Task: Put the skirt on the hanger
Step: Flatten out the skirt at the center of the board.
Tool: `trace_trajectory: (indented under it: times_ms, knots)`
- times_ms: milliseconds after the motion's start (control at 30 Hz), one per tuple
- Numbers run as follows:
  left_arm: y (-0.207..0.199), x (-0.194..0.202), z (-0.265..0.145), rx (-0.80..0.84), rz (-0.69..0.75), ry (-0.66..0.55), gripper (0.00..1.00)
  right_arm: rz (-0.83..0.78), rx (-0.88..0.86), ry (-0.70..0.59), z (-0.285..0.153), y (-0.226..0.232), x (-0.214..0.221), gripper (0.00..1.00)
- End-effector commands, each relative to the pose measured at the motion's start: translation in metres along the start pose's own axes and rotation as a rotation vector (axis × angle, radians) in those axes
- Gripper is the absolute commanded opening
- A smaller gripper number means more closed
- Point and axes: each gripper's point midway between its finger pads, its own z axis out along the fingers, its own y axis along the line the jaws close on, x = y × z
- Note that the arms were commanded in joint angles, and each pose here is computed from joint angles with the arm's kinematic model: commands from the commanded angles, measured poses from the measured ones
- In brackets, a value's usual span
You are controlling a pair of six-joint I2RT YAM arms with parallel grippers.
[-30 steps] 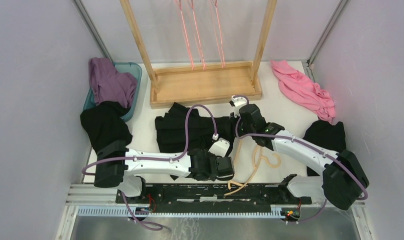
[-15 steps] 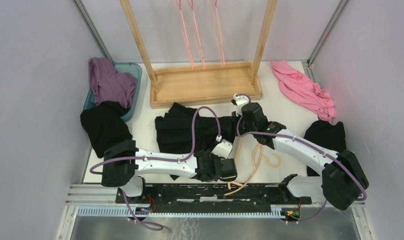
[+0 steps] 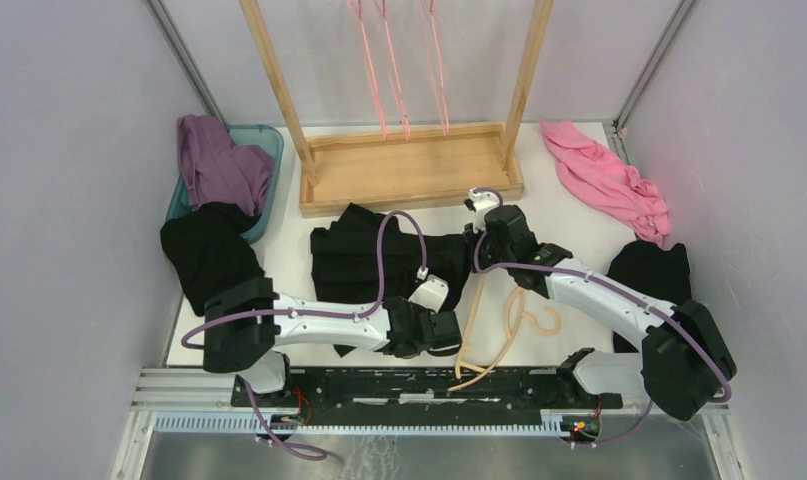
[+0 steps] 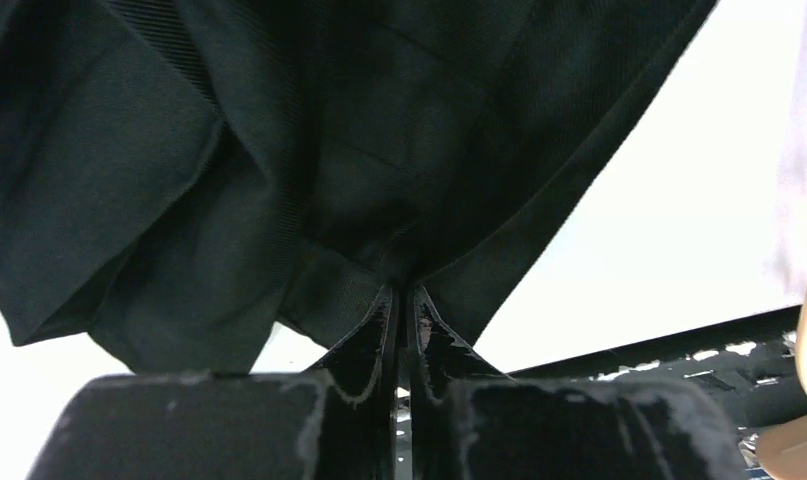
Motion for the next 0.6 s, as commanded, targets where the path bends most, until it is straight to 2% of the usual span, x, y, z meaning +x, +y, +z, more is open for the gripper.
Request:
trace_trajectory:
  times_ms: [0, 267, 433, 567]
  knots:
    - [0.016, -0.031, -0.022, -0.044, -0.055, -0.105, 0.04, 0.012, -0.019, -0.051, -0.001, 0.003, -0.015, 0.01]
    - [0.064, -0.069, -0.075, -0.067, -0.184, -0.21, 0.03, -0.023, -0.019, -0.064, -0.029, 0.007, -0.034, 0.01]
    - [0.124, -0.125, -0.137, -0.067, -0.317, -0.339, 0.03, -0.075, -0.031, -0.042, -0.065, 0.015, -0.059, 0.01]
    - [0.165, -0.168, -0.184, -0.07, -0.367, -0.442, 0.03, -0.107, -0.026, -0.052, -0.1, 0.021, -0.088, 0.01]
